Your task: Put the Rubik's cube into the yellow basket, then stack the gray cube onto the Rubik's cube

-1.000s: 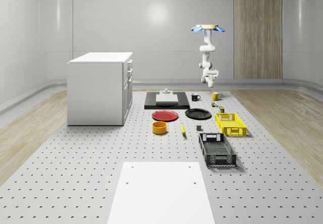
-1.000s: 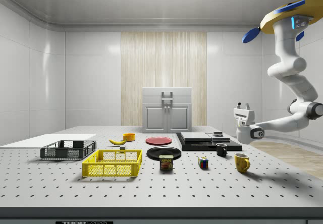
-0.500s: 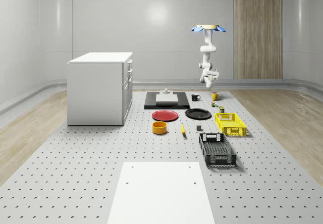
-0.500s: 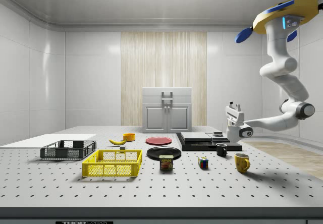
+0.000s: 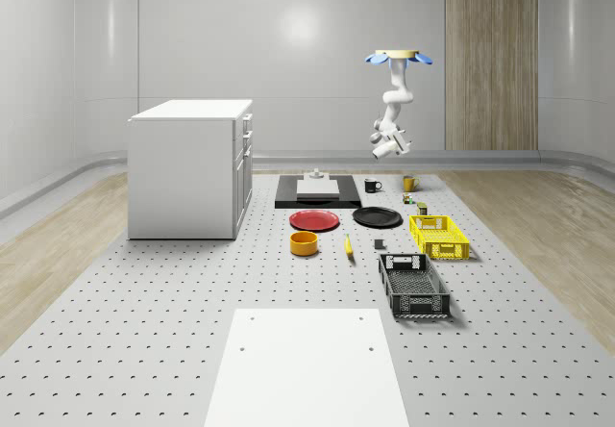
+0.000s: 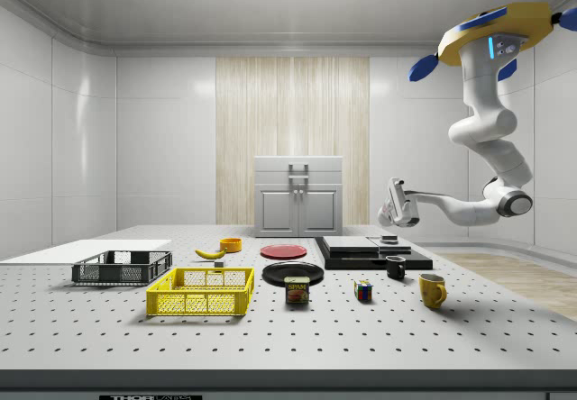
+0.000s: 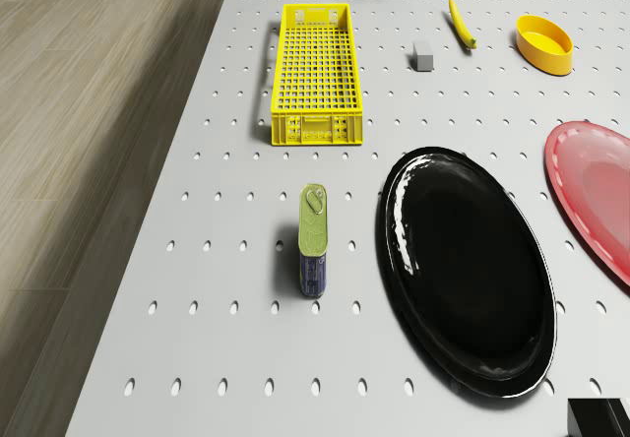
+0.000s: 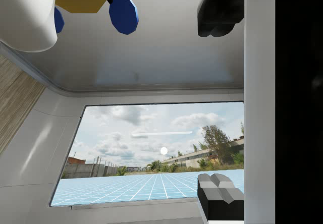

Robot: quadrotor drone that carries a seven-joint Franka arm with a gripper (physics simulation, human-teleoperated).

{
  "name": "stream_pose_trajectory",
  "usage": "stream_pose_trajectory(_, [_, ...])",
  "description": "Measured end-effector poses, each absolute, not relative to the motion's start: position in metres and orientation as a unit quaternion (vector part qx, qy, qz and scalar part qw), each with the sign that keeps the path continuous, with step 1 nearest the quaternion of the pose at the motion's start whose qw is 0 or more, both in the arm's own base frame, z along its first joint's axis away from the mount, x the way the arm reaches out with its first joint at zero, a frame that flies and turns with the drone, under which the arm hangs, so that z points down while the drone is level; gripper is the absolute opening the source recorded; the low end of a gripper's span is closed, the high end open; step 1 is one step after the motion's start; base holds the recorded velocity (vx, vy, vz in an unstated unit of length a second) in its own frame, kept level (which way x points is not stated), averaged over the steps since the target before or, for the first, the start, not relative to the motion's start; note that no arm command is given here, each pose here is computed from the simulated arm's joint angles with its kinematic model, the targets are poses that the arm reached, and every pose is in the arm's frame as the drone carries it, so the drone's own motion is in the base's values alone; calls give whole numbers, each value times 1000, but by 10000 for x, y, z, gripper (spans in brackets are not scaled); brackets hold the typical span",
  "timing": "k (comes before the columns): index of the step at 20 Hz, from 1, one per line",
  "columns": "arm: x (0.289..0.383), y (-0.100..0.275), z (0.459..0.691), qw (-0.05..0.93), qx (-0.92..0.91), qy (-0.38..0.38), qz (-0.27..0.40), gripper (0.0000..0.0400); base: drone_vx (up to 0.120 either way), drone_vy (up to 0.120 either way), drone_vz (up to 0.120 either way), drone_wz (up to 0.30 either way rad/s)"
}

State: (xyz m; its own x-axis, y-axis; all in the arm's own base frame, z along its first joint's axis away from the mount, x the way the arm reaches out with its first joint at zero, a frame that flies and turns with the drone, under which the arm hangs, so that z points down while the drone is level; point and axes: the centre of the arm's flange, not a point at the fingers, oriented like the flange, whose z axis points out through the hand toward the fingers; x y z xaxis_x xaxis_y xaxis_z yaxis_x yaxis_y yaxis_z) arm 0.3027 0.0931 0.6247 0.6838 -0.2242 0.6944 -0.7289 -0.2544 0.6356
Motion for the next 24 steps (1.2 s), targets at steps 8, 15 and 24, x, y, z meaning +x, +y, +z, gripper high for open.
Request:
stream_pose_trajectory(8, [3065, 605, 5134, 870, 300, -131, 369, 400, 120, 0, -120, 0])
stream_pose_trajectory(15, [3069, 188, 4934, 919, 89, -41, 382, 400, 120, 0, -120, 0])
stream_pose_trajectory(24, [3068, 35, 4910, 924, 18, -9, 382, 400, 89, 0, -120, 0])
